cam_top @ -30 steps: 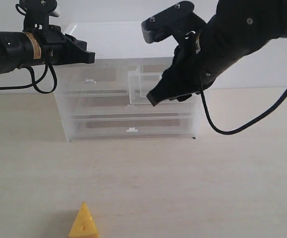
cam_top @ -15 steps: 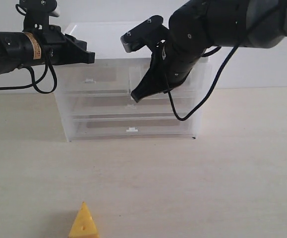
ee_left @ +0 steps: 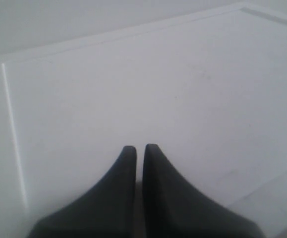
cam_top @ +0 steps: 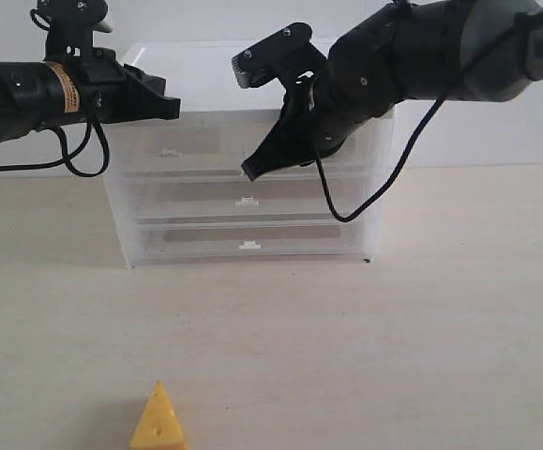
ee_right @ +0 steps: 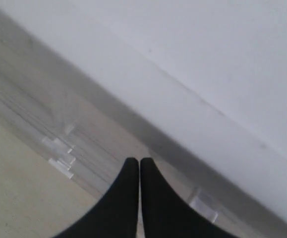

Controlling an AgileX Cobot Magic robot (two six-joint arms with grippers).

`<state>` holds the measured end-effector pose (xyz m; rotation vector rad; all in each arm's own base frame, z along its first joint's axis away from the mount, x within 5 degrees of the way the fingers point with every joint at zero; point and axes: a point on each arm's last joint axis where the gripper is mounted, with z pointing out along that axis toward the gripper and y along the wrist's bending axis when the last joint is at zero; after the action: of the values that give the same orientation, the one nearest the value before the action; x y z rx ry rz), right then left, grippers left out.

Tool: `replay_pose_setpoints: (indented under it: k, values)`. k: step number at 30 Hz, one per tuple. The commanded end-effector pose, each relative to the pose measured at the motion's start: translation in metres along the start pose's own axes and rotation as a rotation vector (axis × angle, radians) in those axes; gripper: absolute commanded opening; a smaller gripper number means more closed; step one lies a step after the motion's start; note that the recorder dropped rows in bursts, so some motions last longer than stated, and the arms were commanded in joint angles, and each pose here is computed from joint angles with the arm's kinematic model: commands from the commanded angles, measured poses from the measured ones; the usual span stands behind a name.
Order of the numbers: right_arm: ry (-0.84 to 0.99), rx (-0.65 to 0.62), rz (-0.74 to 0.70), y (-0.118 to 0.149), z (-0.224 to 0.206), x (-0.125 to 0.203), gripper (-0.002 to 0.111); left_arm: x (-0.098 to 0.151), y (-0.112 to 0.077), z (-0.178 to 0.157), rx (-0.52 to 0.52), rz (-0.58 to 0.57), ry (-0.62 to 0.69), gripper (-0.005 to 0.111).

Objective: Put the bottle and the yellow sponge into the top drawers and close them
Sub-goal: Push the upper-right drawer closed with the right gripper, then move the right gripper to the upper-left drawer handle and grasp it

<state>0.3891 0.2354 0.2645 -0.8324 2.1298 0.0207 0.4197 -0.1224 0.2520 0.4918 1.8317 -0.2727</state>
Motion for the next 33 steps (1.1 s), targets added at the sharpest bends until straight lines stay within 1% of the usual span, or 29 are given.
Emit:
replay_pose_setpoints:
  k: [1, 6, 10, 13, 18, 21, 22, 25, 27, 30, 33]
  values:
    - [-0.053, 0.037, -0.024, -0.011, -0.01, -0.009, 0.0, 0.017, 0.003, 0.001, -0.054, 0.0, 0.102, 0.004]
    - [0.063, 0.055, -0.059, -0.018, -0.037, -0.006, 0.0, -0.001, 0.006, -0.015, -0.104, -0.003, 0.089, 0.004]
    - [0.088, 0.024, -0.081, -0.021, -0.067, -0.01, 0.0, -0.013, 0.005, -0.035, -0.121, 0.006, 0.069, 0.004]
    - [0.081, -0.001, -0.056, -0.021, -0.085, -0.013, 0.0, -0.021, 0.001, -0.051, -0.114, 0.018, 0.038, 0.004]
    - [0.104, -0.018, -0.032, -0.022, -0.097, -0.013, 0.0, -0.03, -0.004, -0.079, -0.114, 0.092, 0.011, 0.004]
    - [0.131, -0.046, -0.01, -0.018, -0.095, -0.007, 0.0, -0.035, -0.008, -0.098, -0.11, 0.189, -0.002, 0.004]
    - [0.121, -0.067, 0.011, -0.015, -0.094, -0.005, 0.0, -0.036, -0.009, -0.102, -0.11, 0.205, -0.005, 0.004]
    - [0.012, -0.153, 0.088, 0.0, -0.089, 0.003, 0.0, -0.044, -0.01, -0.116, -0.119, 0.23, -0.035, 0.004]
    - [-0.104, -0.176, 0.123, 0.015, -0.089, 0.007, 0.0, -0.048, -0.01, -0.12, -0.125, 0.233, -0.049, 0.004]
    - [-0.238, -0.191, 0.161, 0.041, -0.082, 0.026, 0.0, -0.048, -0.011, -0.119, -0.114, 0.236, -0.055, 0.004]
    - [-0.397, -0.207, 0.222, 0.069, -0.076, 0.042, 0.0, -0.046, -0.009, -0.111, -0.107, 0.262, -0.045, 0.004]
